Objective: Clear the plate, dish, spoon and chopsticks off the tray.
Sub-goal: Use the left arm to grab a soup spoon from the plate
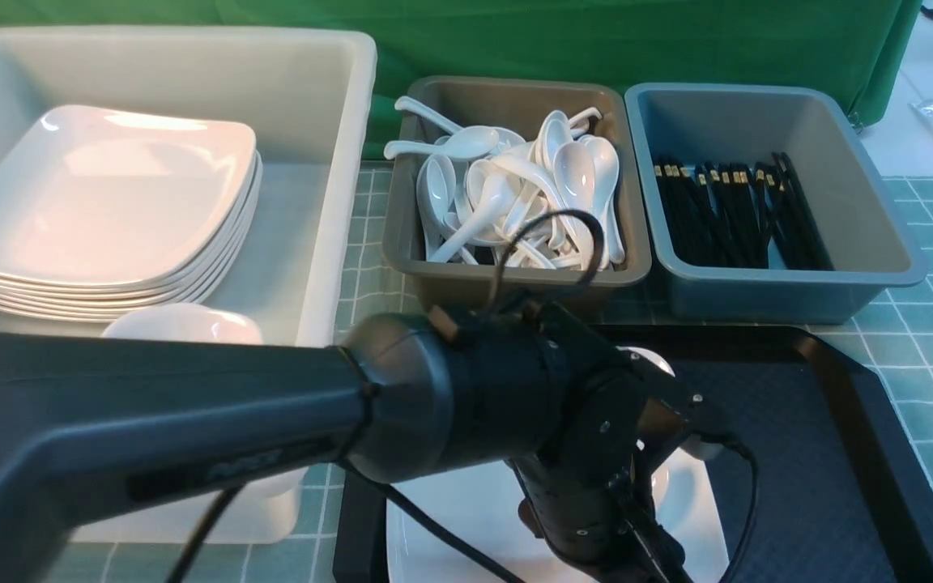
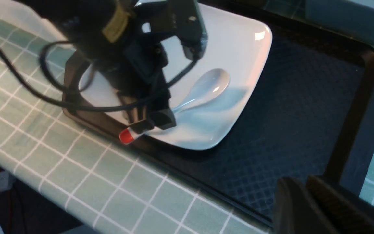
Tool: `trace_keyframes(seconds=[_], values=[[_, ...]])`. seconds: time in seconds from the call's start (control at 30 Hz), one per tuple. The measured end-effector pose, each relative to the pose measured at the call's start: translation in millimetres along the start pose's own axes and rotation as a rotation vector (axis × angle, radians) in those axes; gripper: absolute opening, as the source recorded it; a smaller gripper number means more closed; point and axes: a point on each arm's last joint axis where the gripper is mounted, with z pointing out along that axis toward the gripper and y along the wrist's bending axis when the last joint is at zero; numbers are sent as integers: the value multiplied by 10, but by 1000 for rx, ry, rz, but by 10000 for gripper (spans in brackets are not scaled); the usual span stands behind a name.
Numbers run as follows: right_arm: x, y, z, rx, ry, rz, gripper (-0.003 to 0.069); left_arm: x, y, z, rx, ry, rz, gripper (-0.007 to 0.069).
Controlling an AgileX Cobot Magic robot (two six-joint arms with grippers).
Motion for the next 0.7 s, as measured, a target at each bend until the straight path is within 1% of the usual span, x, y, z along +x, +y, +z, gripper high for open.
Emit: trace_keyframes(seconds=[0.03, 0.1, 0.17, 0.27, 0.3, 0.33, 0.37, 0.47, 0.57, 0.63, 0.7], values=[[0, 0, 0, 0, 0, -9, 95, 6, 13, 57, -9, 12, 7, 433], [1, 1, 0, 0, 1, -24, 97, 19, 36, 135, -26, 32, 20, 426], [2, 2, 1, -2, 2, -32, 100, 5, 40, 137, -31, 23, 21, 380], [2, 2, 1, -2, 2, -55, 107, 3, 50, 147, -36, 24, 21, 248], [2, 2, 1, -2, 2, -59, 108, 3, 46, 147, -32, 24, 16, 162], [2, 2, 1, -1, 2, -60, 111, 6, 34, 148, -19, 27, -2, 107], [2, 2, 1, -2, 2, -63, 114, 6, 34, 143, -19, 27, -2, 78], [2, 2, 1, -2, 2, -70, 120, -3, 20, 82, -17, 13, 0, 69], [2, 2, 1, -2, 2, -71, 127, -35, 14, -128, -27, -44, 19, 69], [2, 2, 1, -1, 1, -71, 129, -77, 47, -388, -56, -117, 41, 69], [-1, -3, 1, 3, -1, -72, 134, -158, 165, -682, -95, -216, 37, 69]])
